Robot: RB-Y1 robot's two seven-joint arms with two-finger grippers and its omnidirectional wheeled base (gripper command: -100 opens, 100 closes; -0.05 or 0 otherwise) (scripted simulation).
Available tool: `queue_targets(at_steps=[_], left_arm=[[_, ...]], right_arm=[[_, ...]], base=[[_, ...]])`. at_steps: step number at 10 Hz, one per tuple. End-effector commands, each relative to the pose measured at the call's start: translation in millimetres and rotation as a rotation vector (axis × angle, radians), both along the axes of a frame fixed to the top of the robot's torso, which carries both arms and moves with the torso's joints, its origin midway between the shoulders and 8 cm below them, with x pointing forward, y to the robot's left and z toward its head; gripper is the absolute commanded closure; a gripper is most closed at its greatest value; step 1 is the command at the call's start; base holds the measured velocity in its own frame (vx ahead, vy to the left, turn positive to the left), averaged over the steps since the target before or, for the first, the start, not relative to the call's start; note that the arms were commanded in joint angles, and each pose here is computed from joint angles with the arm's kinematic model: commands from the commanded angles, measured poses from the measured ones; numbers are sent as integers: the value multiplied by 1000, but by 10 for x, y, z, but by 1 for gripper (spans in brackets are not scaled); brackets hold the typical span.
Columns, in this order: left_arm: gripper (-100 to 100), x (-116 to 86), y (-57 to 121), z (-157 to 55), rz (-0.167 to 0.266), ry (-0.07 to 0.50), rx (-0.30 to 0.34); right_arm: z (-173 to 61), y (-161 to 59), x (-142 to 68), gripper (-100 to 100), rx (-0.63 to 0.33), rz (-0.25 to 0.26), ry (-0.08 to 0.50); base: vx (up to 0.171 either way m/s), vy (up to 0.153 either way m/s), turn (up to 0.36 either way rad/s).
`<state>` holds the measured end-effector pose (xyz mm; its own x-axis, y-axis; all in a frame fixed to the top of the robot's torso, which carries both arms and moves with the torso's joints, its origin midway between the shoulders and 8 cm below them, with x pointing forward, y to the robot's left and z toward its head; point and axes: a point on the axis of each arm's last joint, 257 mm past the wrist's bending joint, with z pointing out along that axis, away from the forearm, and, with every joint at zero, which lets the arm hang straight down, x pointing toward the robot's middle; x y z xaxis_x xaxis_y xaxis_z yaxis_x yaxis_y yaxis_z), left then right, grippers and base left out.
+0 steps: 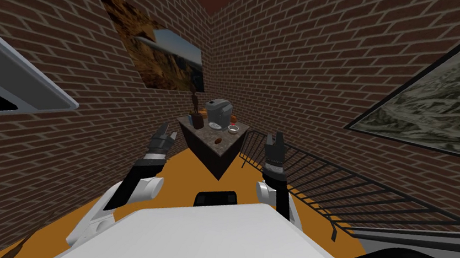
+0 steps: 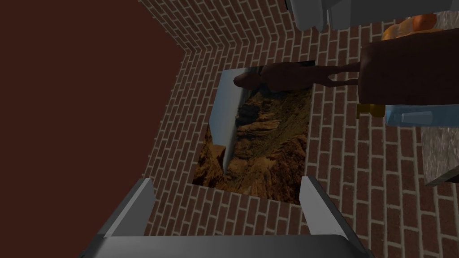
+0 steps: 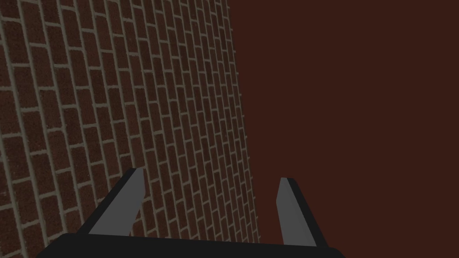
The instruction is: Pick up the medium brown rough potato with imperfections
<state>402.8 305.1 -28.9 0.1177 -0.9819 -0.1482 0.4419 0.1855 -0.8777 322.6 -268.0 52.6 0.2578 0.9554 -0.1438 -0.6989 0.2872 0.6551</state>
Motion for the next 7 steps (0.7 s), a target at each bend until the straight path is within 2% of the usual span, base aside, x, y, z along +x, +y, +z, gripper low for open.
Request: queue_targets(at_steps=[1,7], left_arm=[[-100,103,17,-85,2,40,-10],[-100,423,123,-428,22,185,-54]], right_arm=[[0,0,0,0,0,0,0],[0,0,0,0,0,0,0]], base=[[-84,3,42],[-74,-3,27]])
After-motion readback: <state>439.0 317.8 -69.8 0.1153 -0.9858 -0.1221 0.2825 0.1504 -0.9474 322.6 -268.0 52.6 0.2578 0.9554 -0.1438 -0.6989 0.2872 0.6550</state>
